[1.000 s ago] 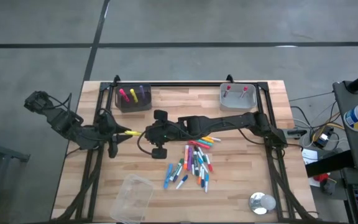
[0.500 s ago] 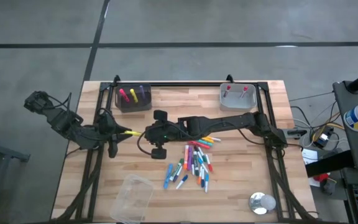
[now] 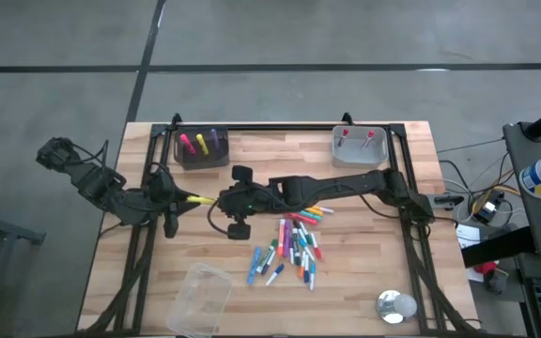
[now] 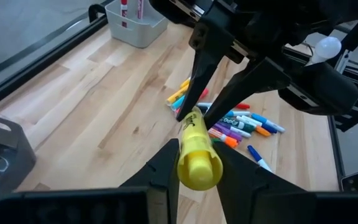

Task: Pick & Place Markers
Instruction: Put the yellow highlighter pen into the black bin

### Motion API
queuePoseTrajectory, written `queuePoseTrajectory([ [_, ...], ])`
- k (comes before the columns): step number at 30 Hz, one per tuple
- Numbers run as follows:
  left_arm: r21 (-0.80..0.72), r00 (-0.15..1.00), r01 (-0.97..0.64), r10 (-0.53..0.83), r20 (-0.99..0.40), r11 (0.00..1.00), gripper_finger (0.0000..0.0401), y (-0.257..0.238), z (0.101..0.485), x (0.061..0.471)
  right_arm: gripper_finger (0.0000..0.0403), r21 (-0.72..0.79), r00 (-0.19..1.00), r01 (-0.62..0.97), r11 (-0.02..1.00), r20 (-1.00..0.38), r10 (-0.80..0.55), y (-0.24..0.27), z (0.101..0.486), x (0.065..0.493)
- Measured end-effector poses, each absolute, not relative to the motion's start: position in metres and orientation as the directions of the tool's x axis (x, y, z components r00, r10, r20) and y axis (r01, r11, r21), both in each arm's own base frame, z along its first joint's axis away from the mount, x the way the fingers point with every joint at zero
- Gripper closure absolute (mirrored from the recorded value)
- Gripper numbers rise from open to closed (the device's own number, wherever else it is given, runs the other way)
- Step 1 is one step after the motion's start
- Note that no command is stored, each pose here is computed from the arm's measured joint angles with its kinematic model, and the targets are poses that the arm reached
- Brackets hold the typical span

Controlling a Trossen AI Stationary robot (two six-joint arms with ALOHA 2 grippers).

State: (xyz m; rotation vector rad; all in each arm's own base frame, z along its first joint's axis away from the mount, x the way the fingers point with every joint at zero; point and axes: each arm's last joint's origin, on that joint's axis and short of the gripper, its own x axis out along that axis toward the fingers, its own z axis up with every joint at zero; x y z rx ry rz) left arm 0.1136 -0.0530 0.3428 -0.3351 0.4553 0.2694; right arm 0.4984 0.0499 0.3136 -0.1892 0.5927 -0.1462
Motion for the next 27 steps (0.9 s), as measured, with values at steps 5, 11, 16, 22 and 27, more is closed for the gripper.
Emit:
queuePoseTrajectory([
  [5, -0.255, 0.865, -0.325, 0.177, -0.469, 0.911, 0.0315, -0.053, 0.343, 0.114, 0.034, -0.22, 0.817, 0.081, 0.972, -0.544, -0.192, 0.05, 0.312, 0.498],
  [11, -0.261, 0.868, -0.322, 0.174, -0.465, 0.91, 0.0333, -0.053, 0.344, 0.114, 0.028, -0.228, 0.82, 0.081, 0.97, -0.538, -0.195, 0.049, 0.309, 0.499],
  [16, -0.269, 0.871, -0.321, 0.171, -0.461, 0.908, 0.0338, -0.053, 0.345, 0.113, 0.0228, -0.229, 0.811, 0.08, 0.97, -0.551, -0.197, 0.049, 0.305, 0.499],
  [22, -0.269, 0.871, -0.322, 0.172, -0.46, 0.908, 0.0338, -0.053, 0.345, 0.113, 0.0189, -0.237, 0.785, 0.069, 0.969, -0.586, -0.199, 0.049, 0.298, 0.497],
  [27, -0.264, 0.866, -0.335, 0.186, -0.464, 0.905, 0.0338, -0.051, 0.345, 0.113, 0.0175, -0.226, 0.73, 0.071, 0.972, -0.652, -0.205, 0.048, 0.291, 0.492],
])
